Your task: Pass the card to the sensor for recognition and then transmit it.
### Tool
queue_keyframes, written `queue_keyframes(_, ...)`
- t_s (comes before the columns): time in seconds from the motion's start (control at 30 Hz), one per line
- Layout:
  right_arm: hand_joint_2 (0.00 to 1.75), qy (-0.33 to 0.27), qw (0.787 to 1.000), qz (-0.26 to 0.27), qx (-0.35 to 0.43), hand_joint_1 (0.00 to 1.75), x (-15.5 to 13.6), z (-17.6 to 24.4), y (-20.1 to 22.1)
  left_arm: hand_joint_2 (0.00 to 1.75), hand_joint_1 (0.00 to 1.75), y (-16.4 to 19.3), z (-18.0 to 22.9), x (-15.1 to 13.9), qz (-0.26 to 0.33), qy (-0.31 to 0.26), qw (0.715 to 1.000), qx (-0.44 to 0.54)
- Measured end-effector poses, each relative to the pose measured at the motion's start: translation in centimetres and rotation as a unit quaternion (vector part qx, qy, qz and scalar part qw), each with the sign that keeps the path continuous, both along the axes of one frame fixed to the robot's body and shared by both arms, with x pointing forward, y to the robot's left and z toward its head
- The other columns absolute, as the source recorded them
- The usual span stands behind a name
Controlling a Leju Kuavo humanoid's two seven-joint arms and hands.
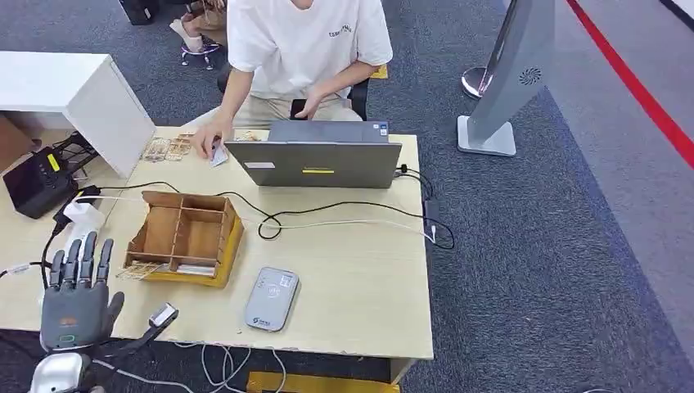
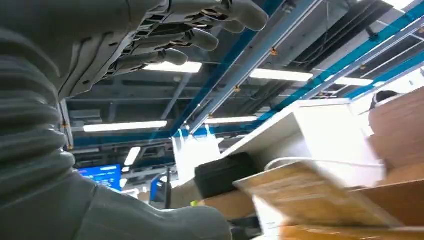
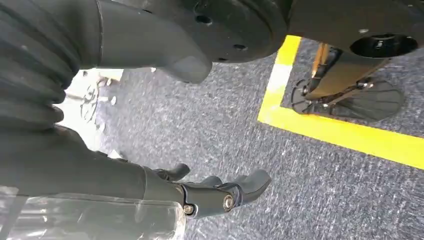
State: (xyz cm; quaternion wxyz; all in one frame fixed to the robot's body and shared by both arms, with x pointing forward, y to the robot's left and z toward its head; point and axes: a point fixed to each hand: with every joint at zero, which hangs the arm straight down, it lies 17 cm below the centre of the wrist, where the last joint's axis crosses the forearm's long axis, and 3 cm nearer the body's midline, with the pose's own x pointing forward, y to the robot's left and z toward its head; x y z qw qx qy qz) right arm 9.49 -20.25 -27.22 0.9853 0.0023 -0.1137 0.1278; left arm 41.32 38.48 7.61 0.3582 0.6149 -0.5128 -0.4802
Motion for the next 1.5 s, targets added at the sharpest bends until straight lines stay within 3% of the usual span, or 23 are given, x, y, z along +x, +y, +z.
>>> queue_keyframes(0.23,1.75,-0.003,1.0,0.015,-0.004,0.0,0.3,0.0,-0.1,1.75,0.0,-2.7,-0.2,2.2,-0.018,0.002,1.0,-0.011)
queue_keyframes(0.5,1.75,-0.004,1.0,0.016,-0.006,0.0,0.4,0.0,-0.4,1.75,0.0,-3.0,-1.6,2.4,-0.012,0.019,1.0,-0.019)
queue_keyframes(1.5,1.75,-0.001,1.0,0.018,-0.011,0.0,0.1,-0.1,-1.0,1.75,0.0,2.3,-4.5,0.3,0.044,0.055,0.997,-0.018)
